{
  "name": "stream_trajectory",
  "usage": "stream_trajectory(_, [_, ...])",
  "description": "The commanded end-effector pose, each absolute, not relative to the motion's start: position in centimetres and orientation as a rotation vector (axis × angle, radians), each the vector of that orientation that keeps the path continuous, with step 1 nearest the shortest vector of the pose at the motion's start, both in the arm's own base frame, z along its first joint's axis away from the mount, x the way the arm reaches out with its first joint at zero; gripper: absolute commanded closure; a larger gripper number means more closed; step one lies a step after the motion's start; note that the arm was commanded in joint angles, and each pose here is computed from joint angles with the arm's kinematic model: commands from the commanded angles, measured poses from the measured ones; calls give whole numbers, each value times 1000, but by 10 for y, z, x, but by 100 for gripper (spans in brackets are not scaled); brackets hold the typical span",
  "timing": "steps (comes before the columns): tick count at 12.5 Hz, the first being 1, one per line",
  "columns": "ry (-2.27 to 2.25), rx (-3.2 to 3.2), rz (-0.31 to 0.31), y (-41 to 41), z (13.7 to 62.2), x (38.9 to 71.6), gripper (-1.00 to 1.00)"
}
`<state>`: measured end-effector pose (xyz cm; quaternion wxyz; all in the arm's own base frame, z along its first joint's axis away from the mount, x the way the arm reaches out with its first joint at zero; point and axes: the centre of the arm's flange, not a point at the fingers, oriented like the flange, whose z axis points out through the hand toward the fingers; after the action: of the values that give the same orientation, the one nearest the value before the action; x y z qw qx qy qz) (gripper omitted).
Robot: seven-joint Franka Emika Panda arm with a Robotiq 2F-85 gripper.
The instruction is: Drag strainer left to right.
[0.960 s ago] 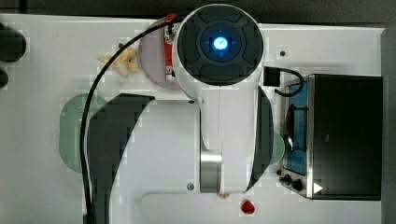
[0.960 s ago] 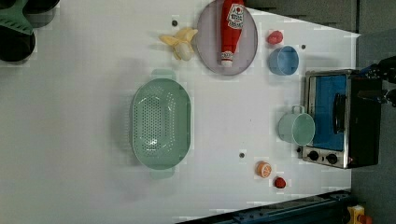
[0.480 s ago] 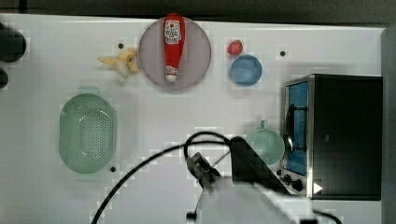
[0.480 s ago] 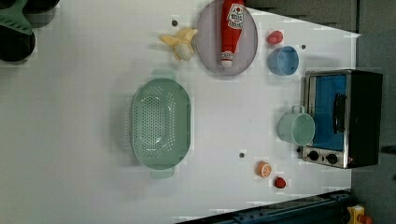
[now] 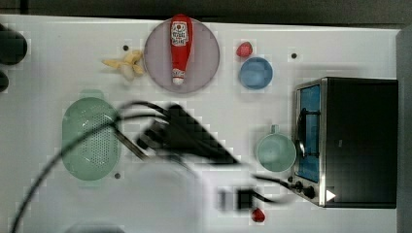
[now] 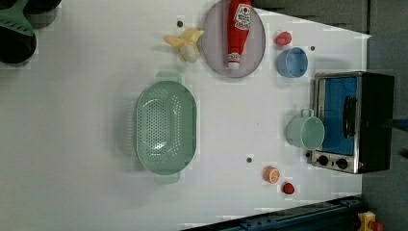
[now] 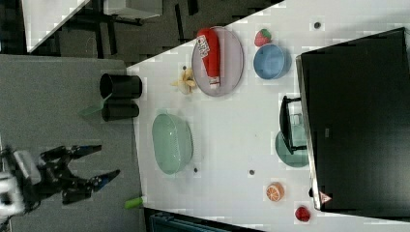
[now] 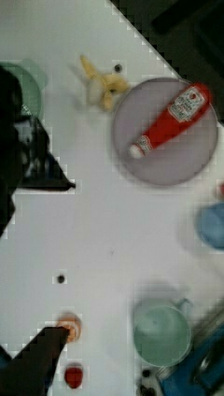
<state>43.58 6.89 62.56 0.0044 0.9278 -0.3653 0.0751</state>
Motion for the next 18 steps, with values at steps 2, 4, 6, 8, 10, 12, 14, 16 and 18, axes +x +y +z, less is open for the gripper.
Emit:
stream_trajectory(2, [-1347, 2712, 50, 182, 529, 444, -100])
stream_trajectory(4, [-1463, 2659, 46, 233, 489, 448, -100])
stream_trajectory(6, [-1598, 2607, 16, 275, 444, 451, -100])
stream_trajectory(8, [-1727, 2552, -39, 304, 397, 450, -100])
stream_trajectory(10, [-1860, 2487, -102, 319, 349, 450, -100])
stream_trajectory(12, [-1995, 2406, -163, 324, 303, 448, -100])
stream_trajectory(14, [-2109, 2358, -214, 328, 267, 448, -100])
stream_trajectory(16, [-2148, 2358, -243, 329, 239, 451, -100])
stream_trajectory(18, [-2145, 2359, -234, 321, 213, 456, -100])
